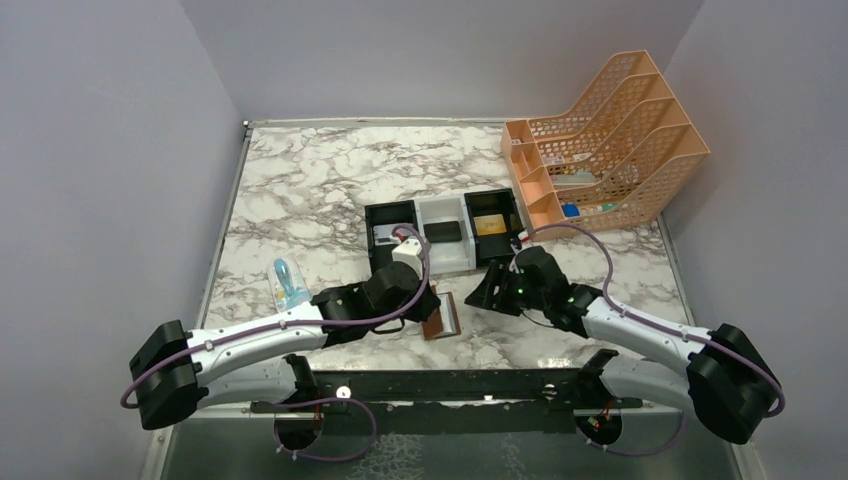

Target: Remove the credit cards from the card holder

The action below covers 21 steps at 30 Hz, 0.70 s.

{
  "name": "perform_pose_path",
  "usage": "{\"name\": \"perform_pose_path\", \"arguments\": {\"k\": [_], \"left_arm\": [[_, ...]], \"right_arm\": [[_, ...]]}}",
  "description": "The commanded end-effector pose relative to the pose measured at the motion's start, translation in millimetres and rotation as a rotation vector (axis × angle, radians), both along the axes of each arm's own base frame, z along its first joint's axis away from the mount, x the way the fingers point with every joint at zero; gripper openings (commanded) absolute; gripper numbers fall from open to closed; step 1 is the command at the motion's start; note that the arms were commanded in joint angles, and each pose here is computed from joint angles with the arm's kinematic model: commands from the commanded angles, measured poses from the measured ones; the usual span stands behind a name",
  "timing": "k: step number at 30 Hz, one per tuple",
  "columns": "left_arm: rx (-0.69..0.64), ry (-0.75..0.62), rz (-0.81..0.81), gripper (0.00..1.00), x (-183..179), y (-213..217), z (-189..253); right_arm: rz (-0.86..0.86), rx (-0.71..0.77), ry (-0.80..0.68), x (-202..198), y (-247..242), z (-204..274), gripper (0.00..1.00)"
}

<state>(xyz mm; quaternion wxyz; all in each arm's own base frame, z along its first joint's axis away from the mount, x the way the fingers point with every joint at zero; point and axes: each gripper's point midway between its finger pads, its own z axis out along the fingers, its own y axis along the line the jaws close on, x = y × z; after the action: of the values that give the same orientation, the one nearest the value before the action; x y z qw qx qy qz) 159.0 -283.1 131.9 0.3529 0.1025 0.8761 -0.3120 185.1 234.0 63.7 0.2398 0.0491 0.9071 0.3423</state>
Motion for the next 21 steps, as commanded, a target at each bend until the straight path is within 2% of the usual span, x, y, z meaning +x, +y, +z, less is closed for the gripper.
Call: {"name": "perform_pose_path", "arguments": {"k": [1, 8, 11, 14, 21], "left_arm": [[-0.063, 0.014, -0.043, 0.0, -6, -23, 11], [-0.082, -0.005, -0.107, 0.0, -13, -43, 17], [-0.074, -0.027, -0.077, 0.0, -7, -40, 19], [-0.076, -0.056, 0.022, 0.0, 3, -23, 24], [0.063, -0.028, 0.182, 0.0, 8, 34, -12]], "right_arm": [[0.026, 0.002, -0.03, 5, 2, 8, 0.57], [-0.022, -0.068, -0.069, 10, -14, 8, 0.56], [-0.033, -0.052, -0.096, 11, -15, 15, 0.55], [-0.012, -0.004, -0.108, 9, -9, 22, 0.54], [0.128, 0.113, -0.017, -13, 17, 19, 0.51]]}}
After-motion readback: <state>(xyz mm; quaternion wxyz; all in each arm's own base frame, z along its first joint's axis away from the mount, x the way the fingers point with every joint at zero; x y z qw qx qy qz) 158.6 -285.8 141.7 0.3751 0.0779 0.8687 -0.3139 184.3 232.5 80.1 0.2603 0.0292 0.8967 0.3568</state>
